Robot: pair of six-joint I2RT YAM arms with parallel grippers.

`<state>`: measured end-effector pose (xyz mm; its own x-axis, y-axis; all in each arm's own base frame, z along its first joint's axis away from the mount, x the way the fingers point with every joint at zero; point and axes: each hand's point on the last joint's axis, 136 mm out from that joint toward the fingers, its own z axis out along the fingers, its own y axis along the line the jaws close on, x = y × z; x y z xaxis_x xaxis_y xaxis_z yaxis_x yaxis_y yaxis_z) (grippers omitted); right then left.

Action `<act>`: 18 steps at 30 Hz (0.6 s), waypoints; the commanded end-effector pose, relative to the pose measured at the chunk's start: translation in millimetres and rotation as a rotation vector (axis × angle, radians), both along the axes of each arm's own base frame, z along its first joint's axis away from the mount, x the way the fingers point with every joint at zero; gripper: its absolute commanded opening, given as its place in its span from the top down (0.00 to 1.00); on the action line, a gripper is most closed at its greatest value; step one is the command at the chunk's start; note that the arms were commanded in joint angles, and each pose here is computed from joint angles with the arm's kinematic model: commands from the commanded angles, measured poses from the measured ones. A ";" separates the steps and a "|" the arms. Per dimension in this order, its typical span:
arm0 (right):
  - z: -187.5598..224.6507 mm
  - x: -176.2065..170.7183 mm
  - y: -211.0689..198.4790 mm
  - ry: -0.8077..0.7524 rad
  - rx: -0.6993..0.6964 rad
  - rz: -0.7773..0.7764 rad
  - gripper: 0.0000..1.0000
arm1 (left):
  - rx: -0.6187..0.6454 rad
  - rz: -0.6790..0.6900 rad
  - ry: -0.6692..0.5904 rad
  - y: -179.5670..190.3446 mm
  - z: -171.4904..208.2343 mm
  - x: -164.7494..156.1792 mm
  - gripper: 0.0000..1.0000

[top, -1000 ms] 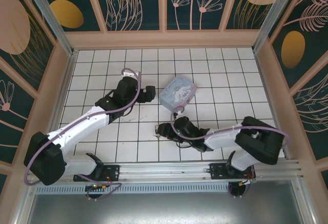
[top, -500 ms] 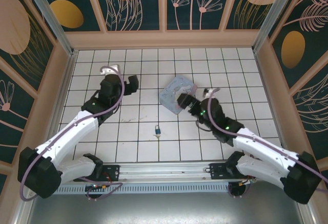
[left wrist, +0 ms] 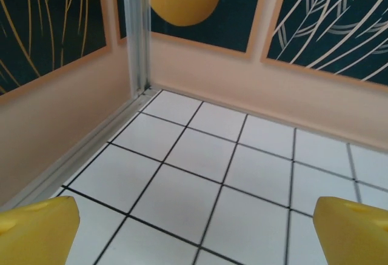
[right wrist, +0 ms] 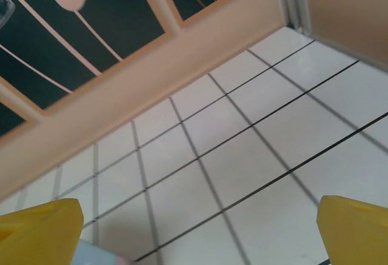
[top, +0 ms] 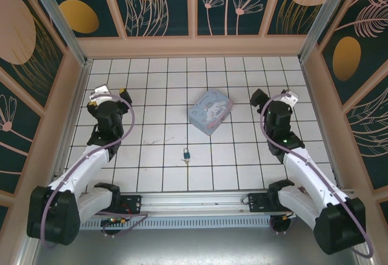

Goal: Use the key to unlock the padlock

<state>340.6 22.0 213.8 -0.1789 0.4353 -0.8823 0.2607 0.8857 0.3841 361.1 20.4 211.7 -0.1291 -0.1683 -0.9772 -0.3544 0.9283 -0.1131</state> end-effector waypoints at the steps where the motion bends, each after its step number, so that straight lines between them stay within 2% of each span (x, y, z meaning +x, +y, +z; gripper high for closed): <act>1: 2.7 9.4 -16.6 -0.043 -0.159 -0.032 0.01 | 0.086 -0.039 -0.070 3.8 0.9 4.7 0.01; 9: -19.9 12.8 -38.2 -0.042 -0.315 -0.049 0.01 | 0.099 -0.102 -0.093 7.5 -42.4 6.2 0.01; 18: -54.5 9.7 -45.3 -0.104 -0.307 0.019 0.01 | 0.112 -0.179 -0.113 -3.4 -69.0 5.8 0.01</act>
<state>344.0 -31.5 144.1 -0.1816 0.1601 -0.9703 0.2920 0.9509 0.1022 363.5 21.4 116.2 -0.1625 -0.0550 -0.9852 -0.2131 0.9768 -0.0194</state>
